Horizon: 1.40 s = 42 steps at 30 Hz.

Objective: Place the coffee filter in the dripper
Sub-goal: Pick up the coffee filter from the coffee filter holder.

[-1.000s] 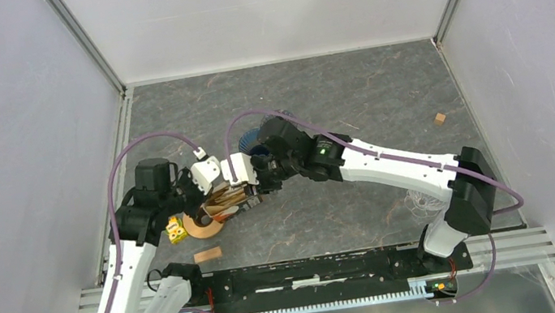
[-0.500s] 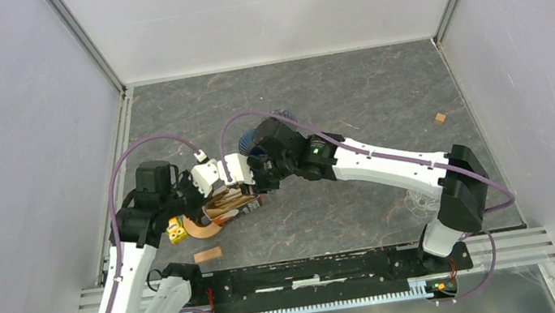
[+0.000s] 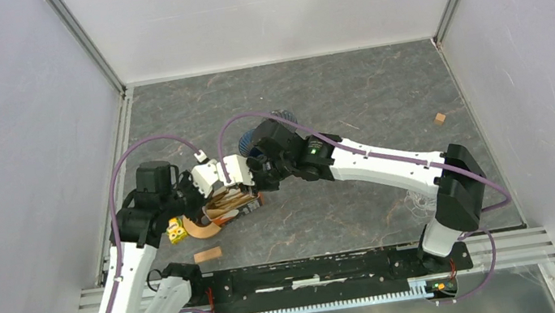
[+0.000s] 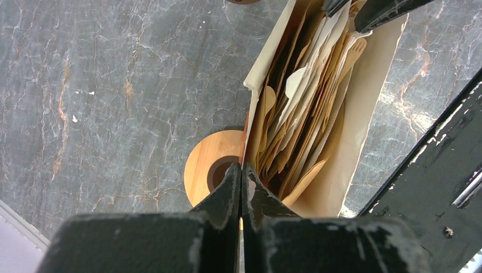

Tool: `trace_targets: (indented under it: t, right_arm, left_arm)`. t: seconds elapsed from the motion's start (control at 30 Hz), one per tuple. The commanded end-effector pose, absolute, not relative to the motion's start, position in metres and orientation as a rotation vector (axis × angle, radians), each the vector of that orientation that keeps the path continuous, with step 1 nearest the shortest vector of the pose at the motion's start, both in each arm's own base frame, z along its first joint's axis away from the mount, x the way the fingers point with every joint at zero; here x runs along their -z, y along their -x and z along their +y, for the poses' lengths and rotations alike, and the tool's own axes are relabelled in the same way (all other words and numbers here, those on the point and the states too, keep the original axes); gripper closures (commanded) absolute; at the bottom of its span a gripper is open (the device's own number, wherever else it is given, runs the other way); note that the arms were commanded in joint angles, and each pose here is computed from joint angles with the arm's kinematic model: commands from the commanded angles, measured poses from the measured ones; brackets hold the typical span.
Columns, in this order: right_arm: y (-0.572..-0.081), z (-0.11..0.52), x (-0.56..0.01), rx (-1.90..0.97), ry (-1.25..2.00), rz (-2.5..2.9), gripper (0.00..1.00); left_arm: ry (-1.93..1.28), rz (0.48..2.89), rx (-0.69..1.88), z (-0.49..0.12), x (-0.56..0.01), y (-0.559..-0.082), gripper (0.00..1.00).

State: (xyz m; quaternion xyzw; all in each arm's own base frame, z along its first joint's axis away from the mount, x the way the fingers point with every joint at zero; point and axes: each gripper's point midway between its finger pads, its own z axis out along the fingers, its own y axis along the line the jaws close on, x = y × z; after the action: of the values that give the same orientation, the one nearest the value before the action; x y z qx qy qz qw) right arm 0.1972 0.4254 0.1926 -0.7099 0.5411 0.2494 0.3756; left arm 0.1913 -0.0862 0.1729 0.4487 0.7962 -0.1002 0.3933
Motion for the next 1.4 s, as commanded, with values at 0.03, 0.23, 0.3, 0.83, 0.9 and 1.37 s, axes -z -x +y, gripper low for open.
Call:
trace_targets:
  t: [0.03, 0.23, 0.3, 0.83, 0.9, 1.37]
  right_arm:
    - [-0.196, 0.429, -0.196, -0.651, 1.817, 1.369, 0.76]
    - [-0.196, 0.428, -0.187, -0.652, 1.832, 1.390, 0.76]
    - [-0.195, 0.428, -0.187, -0.651, 1.835, 1.391, 0.78]
    - [-0.196, 0.423, -0.183, -0.663, 1.807, 1.411, 0.78]
    - [-0.196, 0.421, -0.185, -0.675, 1.793, 1.404, 0.78]
    - [-0.197, 0.416, -0.188, -0.747, 1.761, 1.402, 0.73]
  left_arm:
    - [-1.137, 1.978, 0.259, -0.090, -0.180, -0.193, 0.98]
    - [-1.127, 1.975, 0.258, -0.090, -0.181, -0.194, 0.98]
    - [-1.124, 1.975, 0.256, -0.090, -0.182, -0.194, 0.98]
    - [-1.105, 1.987, 0.239, -0.087, -0.177, -0.196, 0.98]
    - [-1.096, 1.988, 0.240, -0.087, -0.177, -0.197, 0.98]
    - [-1.090, 1.981, 0.252, -0.089, -0.180, -0.198, 0.98]
